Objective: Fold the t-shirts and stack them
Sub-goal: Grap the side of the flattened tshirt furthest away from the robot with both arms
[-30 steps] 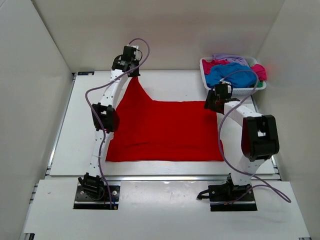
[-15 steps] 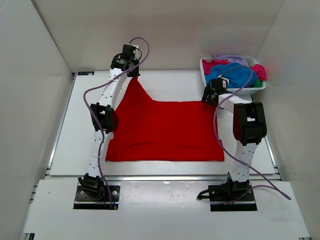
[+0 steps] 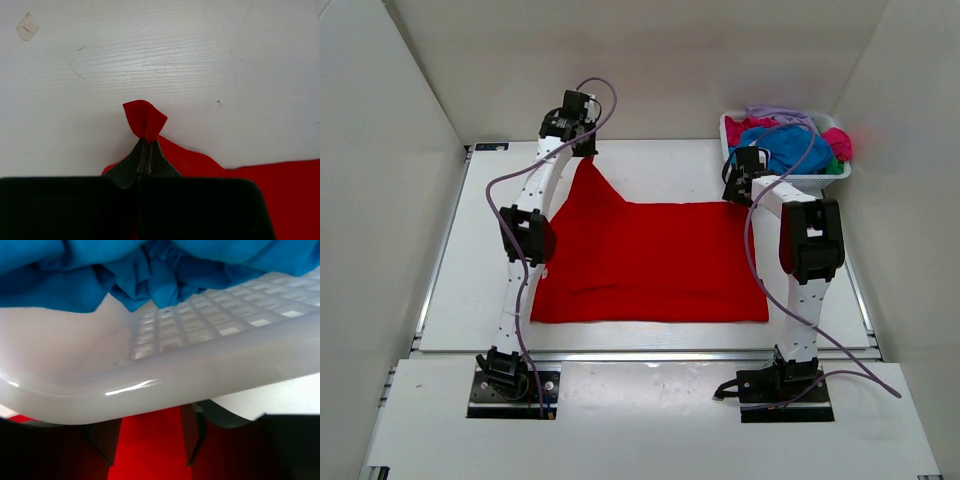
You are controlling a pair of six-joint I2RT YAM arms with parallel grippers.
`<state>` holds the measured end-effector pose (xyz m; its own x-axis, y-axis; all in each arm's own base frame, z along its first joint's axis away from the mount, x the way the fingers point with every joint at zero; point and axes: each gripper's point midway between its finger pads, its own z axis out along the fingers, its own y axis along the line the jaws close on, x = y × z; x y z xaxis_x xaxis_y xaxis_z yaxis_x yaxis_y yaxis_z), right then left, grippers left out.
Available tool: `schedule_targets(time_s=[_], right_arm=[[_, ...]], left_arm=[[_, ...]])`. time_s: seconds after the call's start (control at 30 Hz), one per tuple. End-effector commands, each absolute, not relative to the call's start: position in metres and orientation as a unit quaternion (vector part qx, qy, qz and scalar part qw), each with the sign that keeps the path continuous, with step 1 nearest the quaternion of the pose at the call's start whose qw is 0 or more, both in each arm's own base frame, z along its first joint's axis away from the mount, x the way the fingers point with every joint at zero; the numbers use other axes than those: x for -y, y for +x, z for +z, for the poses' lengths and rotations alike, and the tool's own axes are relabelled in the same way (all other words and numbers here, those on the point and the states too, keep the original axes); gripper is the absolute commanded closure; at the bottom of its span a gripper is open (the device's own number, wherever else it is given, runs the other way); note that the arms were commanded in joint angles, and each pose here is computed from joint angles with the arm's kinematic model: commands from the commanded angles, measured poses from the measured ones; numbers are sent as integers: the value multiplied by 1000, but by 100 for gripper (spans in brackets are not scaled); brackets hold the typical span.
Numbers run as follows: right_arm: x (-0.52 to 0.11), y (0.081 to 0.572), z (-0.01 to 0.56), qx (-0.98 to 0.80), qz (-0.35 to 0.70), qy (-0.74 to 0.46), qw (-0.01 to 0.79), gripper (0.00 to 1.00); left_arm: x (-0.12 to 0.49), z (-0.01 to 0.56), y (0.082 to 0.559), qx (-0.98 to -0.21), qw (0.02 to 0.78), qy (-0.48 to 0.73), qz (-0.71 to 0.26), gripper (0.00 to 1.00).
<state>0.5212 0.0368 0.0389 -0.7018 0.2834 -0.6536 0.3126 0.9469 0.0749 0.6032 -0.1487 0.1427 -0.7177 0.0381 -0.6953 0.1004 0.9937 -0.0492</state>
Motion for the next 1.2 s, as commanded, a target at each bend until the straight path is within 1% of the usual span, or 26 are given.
schedule_targets(time_s=[0.0, 0.1, 0.13, 0.2, 0.33, 0.4, 0.43, 0.6, 0.67, 0.7, 0.77, 0.83, 1.0, 1.1, 1.17], right_arm=[[-24, 529, 44, -910, -38, 191, 365, 54], [-22, 527, 41, -914, -41, 193, 355, 53], [-24, 526, 41, -916, -42, 191, 351, 56], [-19, 523, 39, -917, -51, 197, 343, 56], [-10, 517, 34, -919, -62, 202, 334, 45], [-10, 517, 35, -919, -63, 203, 332, 41], [-4, 519, 37, -916, -67, 210, 334, 41], [-7, 514, 29, -924, -71, 205, 315, 44], [-7, 513, 29, -925, -66, 206, 312, 47], [-8, 512, 30, -926, -68, 204, 312, 50], [-7, 511, 29, -924, -65, 207, 314, 54], [-7, 505, 28, -925, -66, 210, 310, 54], [-11, 498, 29, -924, -70, 214, 309, 50], [-13, 494, 26, -924, -76, 217, 305, 53], [-15, 498, 32, -919, -69, 212, 326, 53]], left_arm=[[137, 205, 597, -908, 416, 28, -52, 100], [138, 206, 594, -908, 414, 32, -54, 100], [133, 209, 595, -907, 417, 26, -50, 100], [138, 209, 593, -908, 416, 29, -51, 100], [135, 215, 592, -906, 419, 26, -51, 100], [137, 216, 591, -906, 420, 28, -51, 100], [135, 216, 591, -906, 420, 26, -48, 100], [135, 221, 590, -904, 423, 25, -49, 100], [131, 227, 588, -903, 427, 21, -46, 100], [130, 224, 589, -904, 424, 20, -43, 100], [129, 229, 588, -902, 428, 20, -43, 100], [126, 231, 586, -903, 428, 13, -41, 100], [120, 240, 583, -902, 430, 6, -45, 100], [124, 242, 579, -902, 428, 11, -50, 100], [125, 246, 579, -901, 431, 11, -50, 100]])
